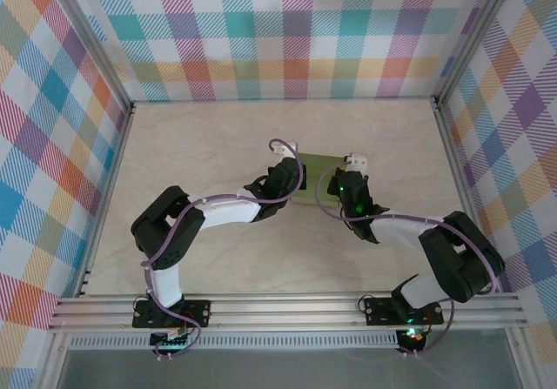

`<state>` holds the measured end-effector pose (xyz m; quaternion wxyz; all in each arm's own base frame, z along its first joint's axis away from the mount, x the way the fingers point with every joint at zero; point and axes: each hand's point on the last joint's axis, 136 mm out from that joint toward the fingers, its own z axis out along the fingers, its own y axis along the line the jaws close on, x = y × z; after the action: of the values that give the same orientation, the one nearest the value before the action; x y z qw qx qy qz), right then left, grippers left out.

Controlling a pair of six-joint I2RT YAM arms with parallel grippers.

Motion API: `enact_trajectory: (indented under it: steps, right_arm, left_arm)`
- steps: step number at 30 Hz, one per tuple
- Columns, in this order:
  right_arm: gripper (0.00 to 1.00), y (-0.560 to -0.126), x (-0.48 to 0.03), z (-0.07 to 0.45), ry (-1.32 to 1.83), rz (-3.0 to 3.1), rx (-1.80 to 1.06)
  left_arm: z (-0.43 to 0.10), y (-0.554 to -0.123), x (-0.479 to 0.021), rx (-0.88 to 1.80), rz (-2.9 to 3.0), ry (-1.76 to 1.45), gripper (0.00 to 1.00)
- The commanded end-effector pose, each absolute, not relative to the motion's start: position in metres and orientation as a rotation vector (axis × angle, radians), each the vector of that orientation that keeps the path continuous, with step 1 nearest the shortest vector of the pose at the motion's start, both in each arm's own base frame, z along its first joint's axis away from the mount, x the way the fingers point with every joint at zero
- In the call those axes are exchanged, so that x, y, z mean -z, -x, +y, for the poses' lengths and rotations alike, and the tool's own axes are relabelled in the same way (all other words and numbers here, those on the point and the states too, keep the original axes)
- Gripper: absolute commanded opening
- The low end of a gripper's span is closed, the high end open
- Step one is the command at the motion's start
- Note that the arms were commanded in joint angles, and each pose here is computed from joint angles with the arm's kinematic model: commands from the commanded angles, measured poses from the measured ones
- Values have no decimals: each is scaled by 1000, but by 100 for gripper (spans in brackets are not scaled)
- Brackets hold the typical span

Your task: Fold the paper box

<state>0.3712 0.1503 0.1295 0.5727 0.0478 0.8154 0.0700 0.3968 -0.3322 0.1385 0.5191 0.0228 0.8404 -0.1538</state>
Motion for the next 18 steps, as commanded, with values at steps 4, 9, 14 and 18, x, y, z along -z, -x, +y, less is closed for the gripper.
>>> enact_trajectory:
  steps: [4, 9, 14, 18]
  right_arm:
    - [0, -361, -137, 173, -73, 1856, -269]
    - [0, -354, -131, 171, -72, 1858, -277]
    - [0, -346, -125, 170, -75, 1862, -296]
    - [0, -341, -121, 168, -82, 1871, -302]
  left_arm:
    - [-352, -376, -143, 451, 1959, -124, 0]
    - [-351, -368, -138, 441, 1939, -145, 0]
    - [-347, -362, -131, 433, 1941, -146, 0]
    - [-345, -359, -127, 427, 1942, -148, 0]
